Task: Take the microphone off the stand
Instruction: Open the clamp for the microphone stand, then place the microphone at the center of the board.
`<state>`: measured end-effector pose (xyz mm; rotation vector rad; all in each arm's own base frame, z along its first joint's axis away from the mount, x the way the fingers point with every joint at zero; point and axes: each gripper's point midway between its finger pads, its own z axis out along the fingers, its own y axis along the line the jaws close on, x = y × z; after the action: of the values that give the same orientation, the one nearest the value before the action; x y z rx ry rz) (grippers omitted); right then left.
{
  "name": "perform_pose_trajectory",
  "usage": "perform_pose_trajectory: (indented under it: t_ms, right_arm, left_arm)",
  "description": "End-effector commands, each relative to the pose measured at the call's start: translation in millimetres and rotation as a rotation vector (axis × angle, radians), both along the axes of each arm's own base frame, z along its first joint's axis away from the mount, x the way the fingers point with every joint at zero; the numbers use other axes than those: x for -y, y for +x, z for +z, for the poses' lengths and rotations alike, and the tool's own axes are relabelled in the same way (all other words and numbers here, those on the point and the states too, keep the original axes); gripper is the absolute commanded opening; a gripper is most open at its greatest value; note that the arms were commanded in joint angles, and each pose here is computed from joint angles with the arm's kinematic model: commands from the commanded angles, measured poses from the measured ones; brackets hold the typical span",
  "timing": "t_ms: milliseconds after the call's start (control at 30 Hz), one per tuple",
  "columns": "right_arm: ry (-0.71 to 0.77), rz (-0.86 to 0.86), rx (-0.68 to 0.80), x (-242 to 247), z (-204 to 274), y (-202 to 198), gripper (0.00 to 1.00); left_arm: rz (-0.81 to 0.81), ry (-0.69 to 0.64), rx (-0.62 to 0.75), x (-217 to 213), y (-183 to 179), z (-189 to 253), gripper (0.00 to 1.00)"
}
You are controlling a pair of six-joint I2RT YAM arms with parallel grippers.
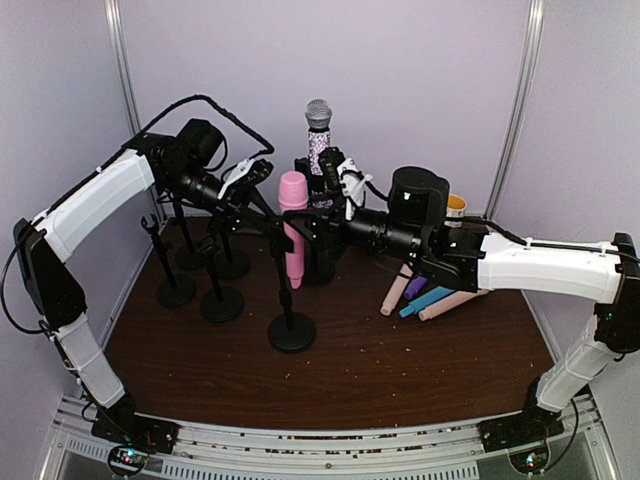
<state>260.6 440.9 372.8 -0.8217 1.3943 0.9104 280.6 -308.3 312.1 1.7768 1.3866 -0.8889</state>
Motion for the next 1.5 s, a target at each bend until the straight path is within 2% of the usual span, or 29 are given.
perform_pose_trajectory:
  t_ms: [0, 67, 267, 433, 467, 533, 567, 633, 700, 767, 967, 1100, 1333, 1467]
  right_arm:
    - [0.093, 0.004, 0.065, 15, 41, -7, 0.0]
    - [0.09, 0.006, 0.069, 15, 43, -8, 0.0]
    - [0.099, -0.009, 0.089, 29, 62, -10, 0.0]
    - [0.162, -0.096, 0.115, 67, 99, -11, 0.0]
    - [0.176, -0.123, 0.109, 77, 105, -10, 0.0]
    - [0.199, -0.198, 0.07, 99, 111, -2, 0.0]
    - [0.206, -0.238, 0.036, 109, 111, 3, 0.0]
    - [0.209, -0.322, -0.042, 129, 101, 17, 0.0]
    - [0.203, -0.399, -0.117, 145, 82, 31, 0.0]
    - [0.189, -0.495, -0.192, 162, 59, 46, 0.0]
    - [0.143, -0.805, -0.449, 223, -31, 99, 0.0]
    - [0.115, -0.906, -0.624, 247, -93, 129, 0.0]
    - [0.08, -0.861, -0.808, 219, -149, 182, 0.0]
    - [0.016, -0.937, -0.888, 207, -192, 215, 0.0]
  left_arm:
    - [-0.035, -0.029, 0.033, 4, -2, 10, 0.16]
    - [-0.035, -0.023, 0.03, 4, -2, 8, 0.0]
    - [-0.019, -0.01, 0.031, 3, 1, 8, 0.0]
    - [0.005, -0.002, 0.034, 4, 6, 11, 0.0]
    - [0.01, 0.001, 0.033, 4, 6, 12, 0.07]
    - [0.028, 0.01, 0.029, 4, 8, 13, 0.37]
    - [0.04, 0.017, 0.026, 3, 9, 12, 0.47]
    - [0.054, 0.027, 0.024, 2, 11, 12, 0.62]
    - [0.06, 0.027, 0.025, 1, 10, 14, 0.71]
    - [0.066, 0.025, 0.018, 0, 8, 16, 0.96]
    - [0.119, 0.031, 0.008, -7, 3, 25, 0.98]
    - [0.194, 0.053, 0.013, -16, 4, 33, 0.98]
    - [0.306, 0.054, 0.043, -32, 1, 41, 0.98]
    - [0.369, 0.078, 0.045, -42, 5, 44, 0.98]
